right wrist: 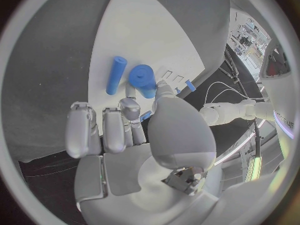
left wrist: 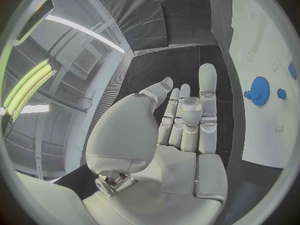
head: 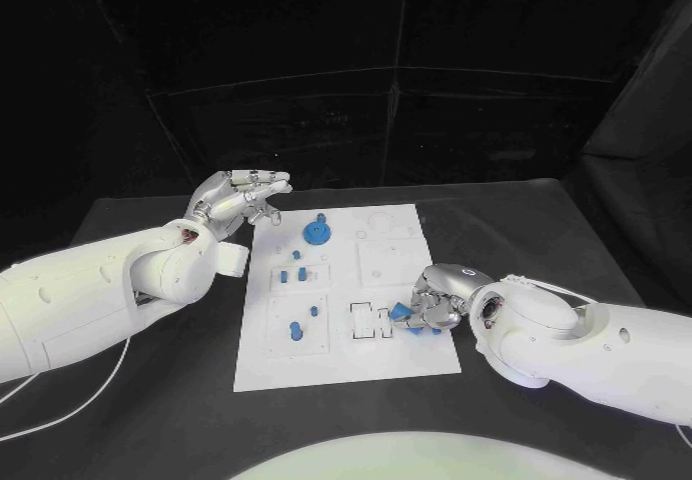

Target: Assemble the parts on the task board

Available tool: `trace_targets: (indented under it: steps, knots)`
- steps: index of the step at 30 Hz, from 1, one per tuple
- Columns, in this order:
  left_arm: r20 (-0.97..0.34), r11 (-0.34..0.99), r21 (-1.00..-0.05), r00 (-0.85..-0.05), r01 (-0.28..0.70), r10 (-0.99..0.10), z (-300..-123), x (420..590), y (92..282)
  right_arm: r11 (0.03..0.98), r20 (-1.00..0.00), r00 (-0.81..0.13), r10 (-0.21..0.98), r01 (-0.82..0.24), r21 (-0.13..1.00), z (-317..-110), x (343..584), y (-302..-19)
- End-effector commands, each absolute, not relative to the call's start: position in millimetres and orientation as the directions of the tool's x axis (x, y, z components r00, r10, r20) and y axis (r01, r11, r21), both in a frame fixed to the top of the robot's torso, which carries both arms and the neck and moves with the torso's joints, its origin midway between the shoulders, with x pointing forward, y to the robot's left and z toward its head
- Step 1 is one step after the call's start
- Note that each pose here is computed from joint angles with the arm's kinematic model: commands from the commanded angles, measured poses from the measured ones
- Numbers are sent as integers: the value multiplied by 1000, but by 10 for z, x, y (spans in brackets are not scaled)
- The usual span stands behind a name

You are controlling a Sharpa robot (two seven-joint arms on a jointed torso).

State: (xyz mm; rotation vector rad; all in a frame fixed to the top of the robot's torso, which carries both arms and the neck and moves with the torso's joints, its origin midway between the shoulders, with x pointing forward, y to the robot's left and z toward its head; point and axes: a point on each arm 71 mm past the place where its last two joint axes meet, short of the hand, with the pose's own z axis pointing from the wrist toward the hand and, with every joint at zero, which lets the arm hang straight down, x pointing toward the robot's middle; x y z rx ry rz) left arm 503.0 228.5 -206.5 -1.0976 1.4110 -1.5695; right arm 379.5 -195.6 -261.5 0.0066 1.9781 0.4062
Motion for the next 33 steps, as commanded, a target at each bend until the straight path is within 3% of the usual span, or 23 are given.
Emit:
trace_targets:
  steps: [1, 14, 24, 33]
  knots:
    - [123, -127, -992, -366, -12, -922, -2050, 5028, 2274, 950, -873, -469, 136, -187, 249, -2723, 3738, -1937]
    - [123, -127, -992, -365, -12, -923, -2051, 5027, 2279, 920, -897, -375, 235, -211, 329, -2614, 3675, -1877]
    - [123, -127, -992, -366, -12, -922, -2052, 5028, 2270, 866, -867, -328, 375, -211, 454, -2480, 3605, -1811]
    - [124, -128, -992, -369, -12, -921, -2051, 5023, 2256, 832, -826, -358, 435, -190, 521, -2489, 3608, -1663]
